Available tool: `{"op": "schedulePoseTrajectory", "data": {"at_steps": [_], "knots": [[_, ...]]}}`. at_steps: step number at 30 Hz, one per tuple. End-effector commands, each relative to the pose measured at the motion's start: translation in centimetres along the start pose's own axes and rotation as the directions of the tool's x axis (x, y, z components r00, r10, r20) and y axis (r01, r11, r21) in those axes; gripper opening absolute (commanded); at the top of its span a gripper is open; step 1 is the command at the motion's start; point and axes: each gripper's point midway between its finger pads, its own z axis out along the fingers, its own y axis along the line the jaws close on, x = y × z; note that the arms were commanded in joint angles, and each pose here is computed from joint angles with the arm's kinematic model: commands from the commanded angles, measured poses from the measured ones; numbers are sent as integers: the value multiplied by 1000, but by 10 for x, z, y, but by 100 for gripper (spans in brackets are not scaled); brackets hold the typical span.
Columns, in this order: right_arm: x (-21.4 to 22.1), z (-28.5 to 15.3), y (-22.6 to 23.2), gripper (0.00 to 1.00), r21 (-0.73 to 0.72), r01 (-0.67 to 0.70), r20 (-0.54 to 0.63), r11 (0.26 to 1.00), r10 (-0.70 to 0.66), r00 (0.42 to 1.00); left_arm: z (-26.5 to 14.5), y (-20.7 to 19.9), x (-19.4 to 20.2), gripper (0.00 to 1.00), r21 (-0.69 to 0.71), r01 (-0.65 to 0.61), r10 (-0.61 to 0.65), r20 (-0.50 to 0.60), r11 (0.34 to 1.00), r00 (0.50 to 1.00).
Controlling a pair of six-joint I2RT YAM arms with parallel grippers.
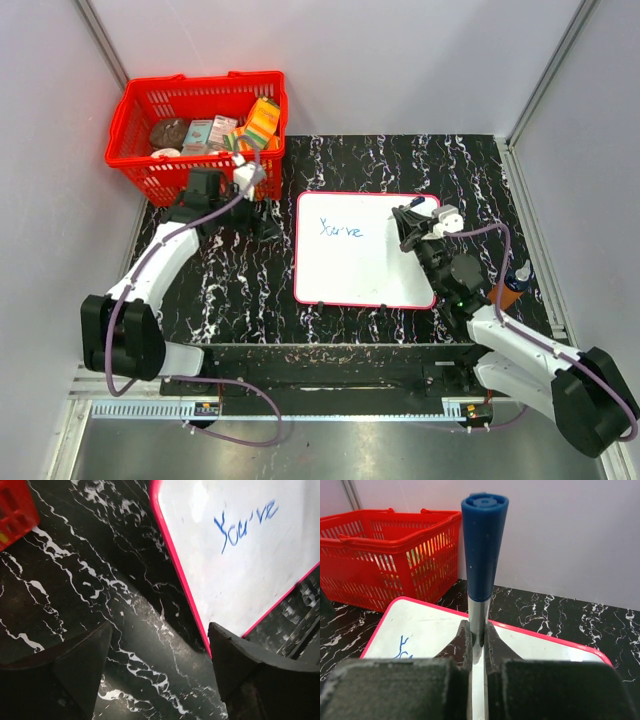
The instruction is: Write a sentence on the whiteboard
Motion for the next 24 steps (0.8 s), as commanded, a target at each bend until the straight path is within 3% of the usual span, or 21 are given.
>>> {"op": "schedulePoseTrajectory", "data": {"at_steps": [1, 3, 5, 11, 18, 24], "knots": [[-17, -2, 0, 0, 6, -15, 24, 1000, 15, 1000, -17, -17, -46, 91, 163, 156, -189, 210, 974, 959], [-17, -4, -1, 0, 9, -20, 21, 1000, 20, 1000, -18, -18, -59, 96, 245, 171, -236, 269, 954, 934], [-17, -5, -1, 0, 11, -26, 15, 1000, 26, 1000, -14, -24, -56, 99, 343, 264, -358, 247, 901, 900], [-21, -9, -1, 0, 7, -35, 17, 999, 35, 999, 6, -14, -53, 99, 402, 345, -466, 257, 848, 847], [-21, -9, 2, 0, -4, -55, 15, 998, 55, 998, 36, -23, -40, 97, 458, 332, -468, 223, 825, 855], [-21, -9, 3, 0, -7, -56, 15, 998, 56, 998, 55, -30, -39, 86, 533, 321, -480, 190, 783, 856]]}}
